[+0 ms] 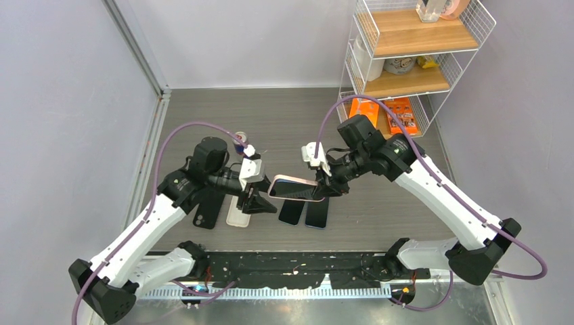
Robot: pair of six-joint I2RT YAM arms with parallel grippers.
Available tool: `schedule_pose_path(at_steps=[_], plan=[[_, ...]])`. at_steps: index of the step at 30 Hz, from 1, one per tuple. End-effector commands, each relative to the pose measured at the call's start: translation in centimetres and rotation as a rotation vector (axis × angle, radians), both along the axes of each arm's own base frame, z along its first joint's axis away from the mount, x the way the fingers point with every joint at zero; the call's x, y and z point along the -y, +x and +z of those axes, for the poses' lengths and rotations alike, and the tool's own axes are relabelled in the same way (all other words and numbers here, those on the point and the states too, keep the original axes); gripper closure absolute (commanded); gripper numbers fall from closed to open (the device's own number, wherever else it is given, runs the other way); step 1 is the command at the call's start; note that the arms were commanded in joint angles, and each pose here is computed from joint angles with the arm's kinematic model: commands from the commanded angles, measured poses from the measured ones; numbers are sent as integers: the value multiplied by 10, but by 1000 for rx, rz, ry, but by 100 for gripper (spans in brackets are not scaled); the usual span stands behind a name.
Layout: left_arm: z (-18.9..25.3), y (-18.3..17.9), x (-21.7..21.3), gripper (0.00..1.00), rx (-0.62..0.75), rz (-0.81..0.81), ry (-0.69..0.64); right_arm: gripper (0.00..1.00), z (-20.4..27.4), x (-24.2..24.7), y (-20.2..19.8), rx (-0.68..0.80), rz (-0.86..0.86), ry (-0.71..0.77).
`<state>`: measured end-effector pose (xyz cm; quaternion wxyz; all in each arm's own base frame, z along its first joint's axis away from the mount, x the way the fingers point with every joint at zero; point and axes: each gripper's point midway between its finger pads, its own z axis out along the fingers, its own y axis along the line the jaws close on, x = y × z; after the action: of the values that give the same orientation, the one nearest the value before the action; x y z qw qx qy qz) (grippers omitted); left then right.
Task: Take the phone out of the phone case
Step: Remove the phone case from the phone.
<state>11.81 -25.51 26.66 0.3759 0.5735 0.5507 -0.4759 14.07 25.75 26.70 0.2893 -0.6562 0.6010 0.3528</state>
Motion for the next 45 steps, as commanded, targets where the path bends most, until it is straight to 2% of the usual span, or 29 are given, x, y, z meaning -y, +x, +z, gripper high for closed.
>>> schedule_pose_path(at_steps=[1, 22, 23, 27, 28, 45], plan=[[7, 1, 2, 49, 47, -15, 0, 95, 28, -11, 2, 33, 24, 96], [9, 8, 11, 67, 44, -10, -19, 95, 22, -10, 2, 18, 25, 91], [10, 8, 11, 69, 45, -11, -21, 95, 22, -11, 1, 17, 26, 92], [7, 6, 12, 97, 47, -29, -26, 95, 21, -11, 0, 8, 32, 96], [7, 6, 12, 100, 52, -37, -28, 95, 21, -11, 0, 7, 33, 97], [1, 2, 6, 100, 331, -248, 0, 95, 15, -6, -29, -60, 187, 119]])
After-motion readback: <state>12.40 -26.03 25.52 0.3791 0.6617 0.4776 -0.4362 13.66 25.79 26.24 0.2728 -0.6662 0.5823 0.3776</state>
